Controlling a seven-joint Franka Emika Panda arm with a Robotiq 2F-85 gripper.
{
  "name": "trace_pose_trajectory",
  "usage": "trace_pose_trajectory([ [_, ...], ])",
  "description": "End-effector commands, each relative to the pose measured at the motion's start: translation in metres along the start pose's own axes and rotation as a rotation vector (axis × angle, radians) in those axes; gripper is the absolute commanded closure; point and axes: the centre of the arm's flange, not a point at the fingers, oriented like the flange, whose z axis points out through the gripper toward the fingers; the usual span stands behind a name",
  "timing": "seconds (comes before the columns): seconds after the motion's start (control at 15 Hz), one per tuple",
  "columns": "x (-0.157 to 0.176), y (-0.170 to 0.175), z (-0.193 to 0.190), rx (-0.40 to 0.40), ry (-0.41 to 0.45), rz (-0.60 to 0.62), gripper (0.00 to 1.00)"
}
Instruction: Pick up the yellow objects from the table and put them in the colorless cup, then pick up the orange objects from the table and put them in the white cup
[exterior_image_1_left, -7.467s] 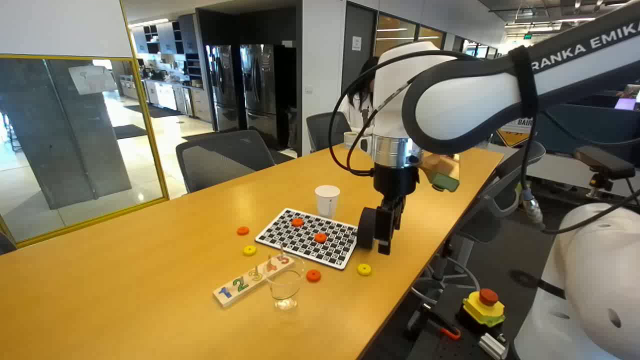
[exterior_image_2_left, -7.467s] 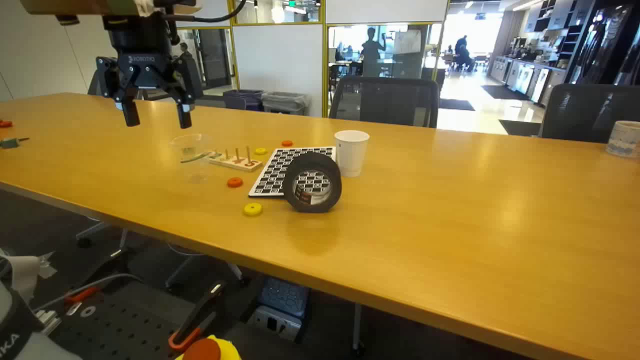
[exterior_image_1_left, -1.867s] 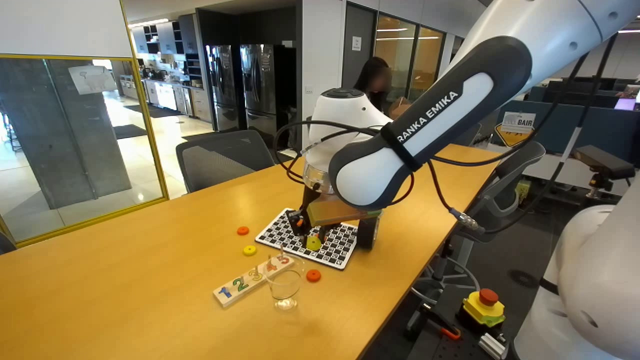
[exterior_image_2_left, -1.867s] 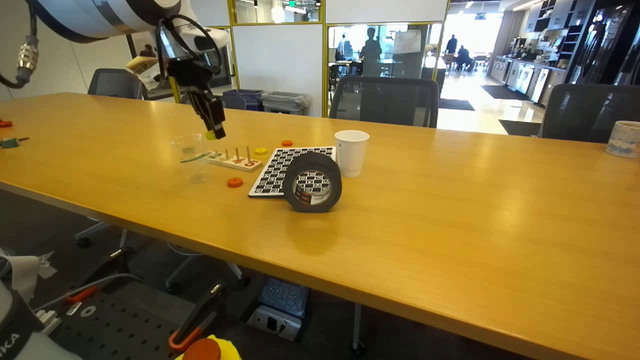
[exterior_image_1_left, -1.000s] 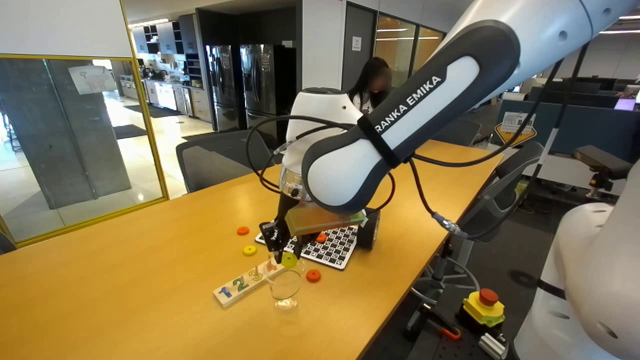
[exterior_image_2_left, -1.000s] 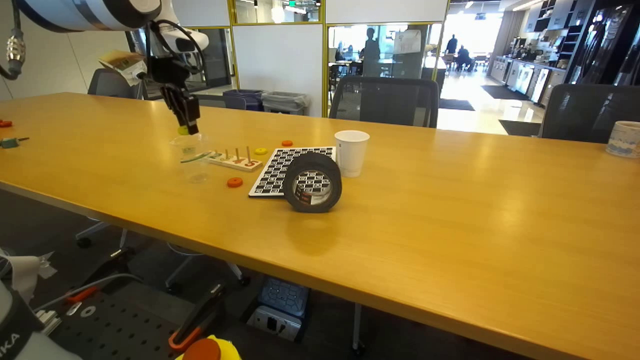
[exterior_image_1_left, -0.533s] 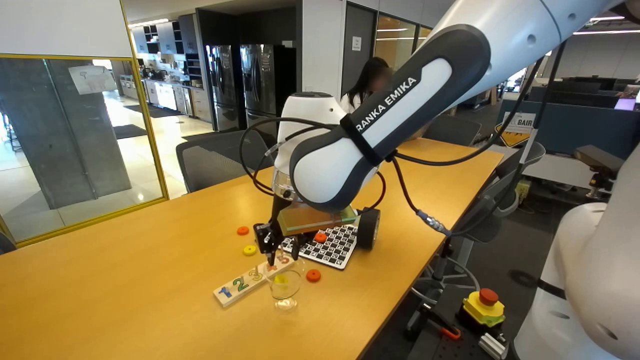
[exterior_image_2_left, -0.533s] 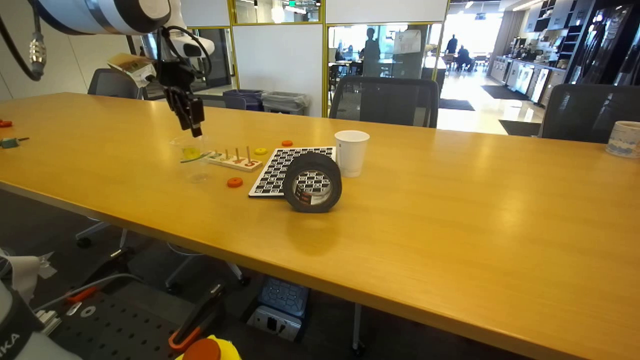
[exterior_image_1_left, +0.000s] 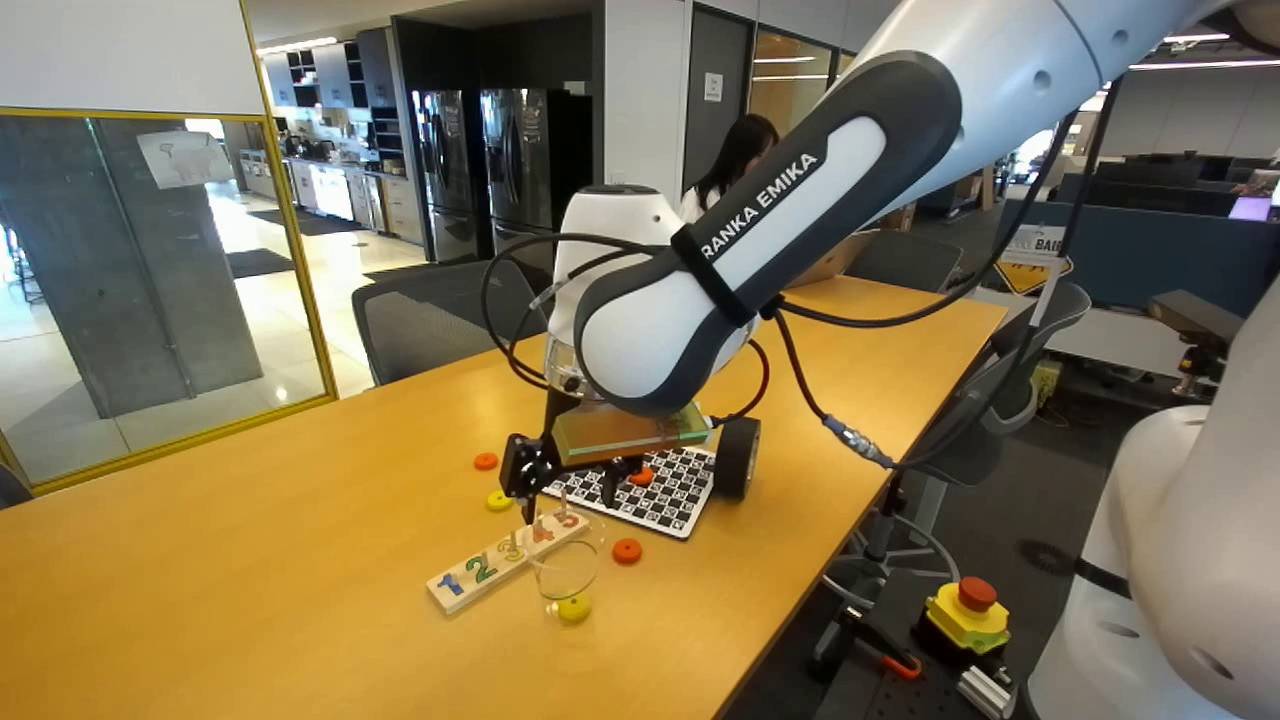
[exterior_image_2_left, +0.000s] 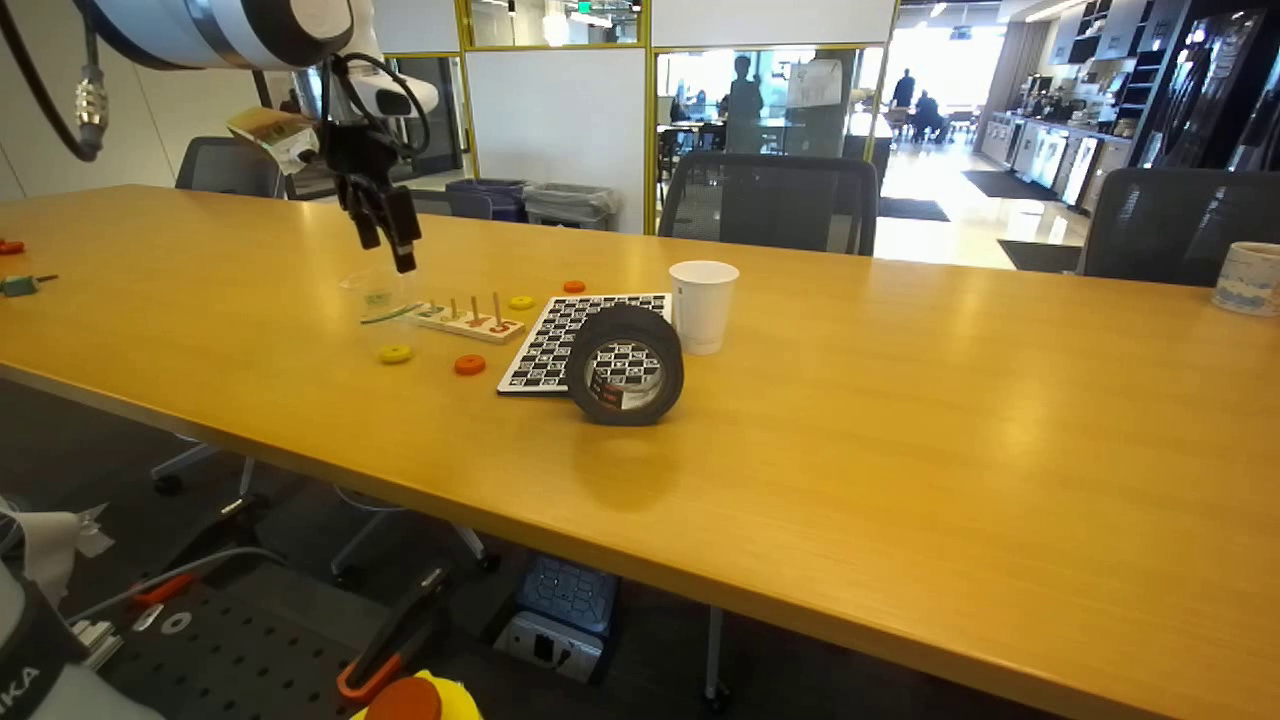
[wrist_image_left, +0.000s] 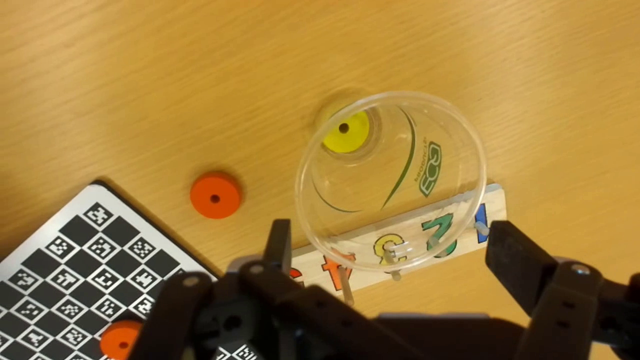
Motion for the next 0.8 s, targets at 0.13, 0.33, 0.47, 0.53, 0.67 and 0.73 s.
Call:
trace_pose_trajectory([
  [0.13,-0.004,0.022,-0.015,-0.008,0.033,0.201,0.00],
  [0.33,-0.002,0.037,-0.016,-0.012,0.042,0.366,0.00],
  [0.47,0.000,0.048,-0.016,-0.014,0.046,0.476,0.00],
  [0.53,0.001,0.053,-0.016,-0.018,0.052,0.528,0.00],
  [0.67,0.005,0.063,-0.013,-0.034,0.059,0.635,0.00],
  [0.73,0.009,0.066,-0.008,-0.044,0.061,0.689,0.00],
])
